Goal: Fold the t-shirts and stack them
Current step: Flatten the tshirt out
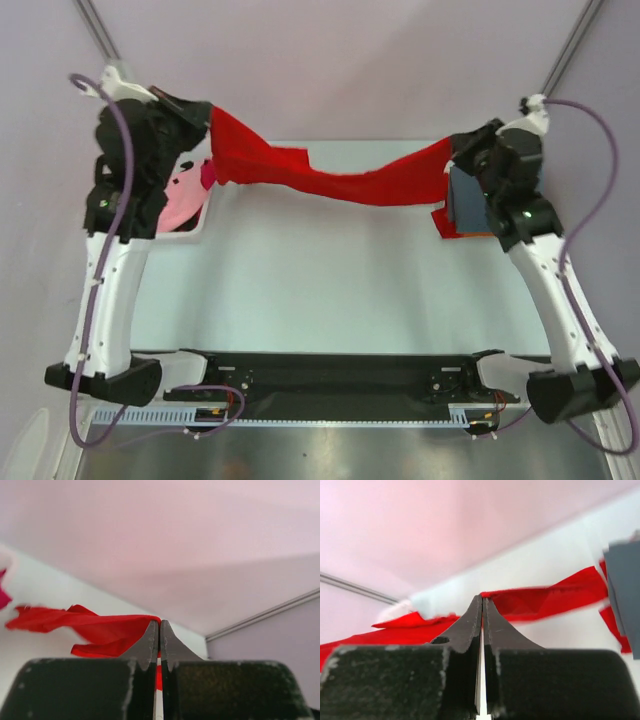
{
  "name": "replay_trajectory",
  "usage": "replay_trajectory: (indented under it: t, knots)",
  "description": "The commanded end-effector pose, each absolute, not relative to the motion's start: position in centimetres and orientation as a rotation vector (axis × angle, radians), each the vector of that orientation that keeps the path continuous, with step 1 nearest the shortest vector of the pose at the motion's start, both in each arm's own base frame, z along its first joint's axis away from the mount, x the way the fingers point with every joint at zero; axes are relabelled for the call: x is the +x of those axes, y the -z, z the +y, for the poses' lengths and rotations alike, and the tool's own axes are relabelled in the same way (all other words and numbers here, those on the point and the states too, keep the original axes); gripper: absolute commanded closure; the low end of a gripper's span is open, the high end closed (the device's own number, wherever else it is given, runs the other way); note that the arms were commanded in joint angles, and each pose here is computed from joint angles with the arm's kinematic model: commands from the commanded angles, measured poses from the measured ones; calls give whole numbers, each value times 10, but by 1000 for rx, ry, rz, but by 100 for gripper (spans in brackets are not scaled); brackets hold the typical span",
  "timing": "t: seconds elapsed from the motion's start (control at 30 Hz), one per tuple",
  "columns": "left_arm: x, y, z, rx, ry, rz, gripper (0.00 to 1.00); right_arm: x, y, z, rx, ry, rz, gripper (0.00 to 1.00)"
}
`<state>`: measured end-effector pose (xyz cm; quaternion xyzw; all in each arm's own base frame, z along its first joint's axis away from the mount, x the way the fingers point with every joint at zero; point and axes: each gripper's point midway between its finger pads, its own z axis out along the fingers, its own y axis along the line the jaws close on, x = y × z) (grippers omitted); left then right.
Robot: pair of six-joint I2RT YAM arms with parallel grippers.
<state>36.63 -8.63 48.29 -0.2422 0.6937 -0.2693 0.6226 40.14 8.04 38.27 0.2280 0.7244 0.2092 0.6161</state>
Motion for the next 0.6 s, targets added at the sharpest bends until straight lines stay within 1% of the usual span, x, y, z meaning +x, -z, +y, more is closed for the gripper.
replay_trajectory:
  t: [0.0, 0.03, 0.13, 0.23, 0.3, 0.33, 0.43, 0.57]
  knots:
    - [311, -584, -69, -427, 645, 1347, 100, 343, -466, 60, 471, -484, 1490, 100]
    - [287, -613, -64, -393, 658, 1266, 100, 333, -476, 57, 470, -491, 1462, 100]
    - [239, -660, -60, -330, 707, 1124, 100, 293, -513, 55, 436, -558, 1370, 100]
    - [183, -697, -53, -278, 751, 990, 100, 253, -537, 51, 432, -620, 1296, 100]
    - [150, -713, -46, -264, 768, 910, 100, 236, -544, 49, 431, -642, 1272, 100]
    - [139, -717, -42, -273, 772, 881, 100, 219, -556, 46, 424, -662, 1233, 100]
    - [122, -725, -38, -287, 803, 838, 100, 200, -567, 43, 423, -675, 1210, 100]
    - [134, -727, -43, -302, 839, 865, 100, 181, -583, 39, 418, -691, 1174, 100]
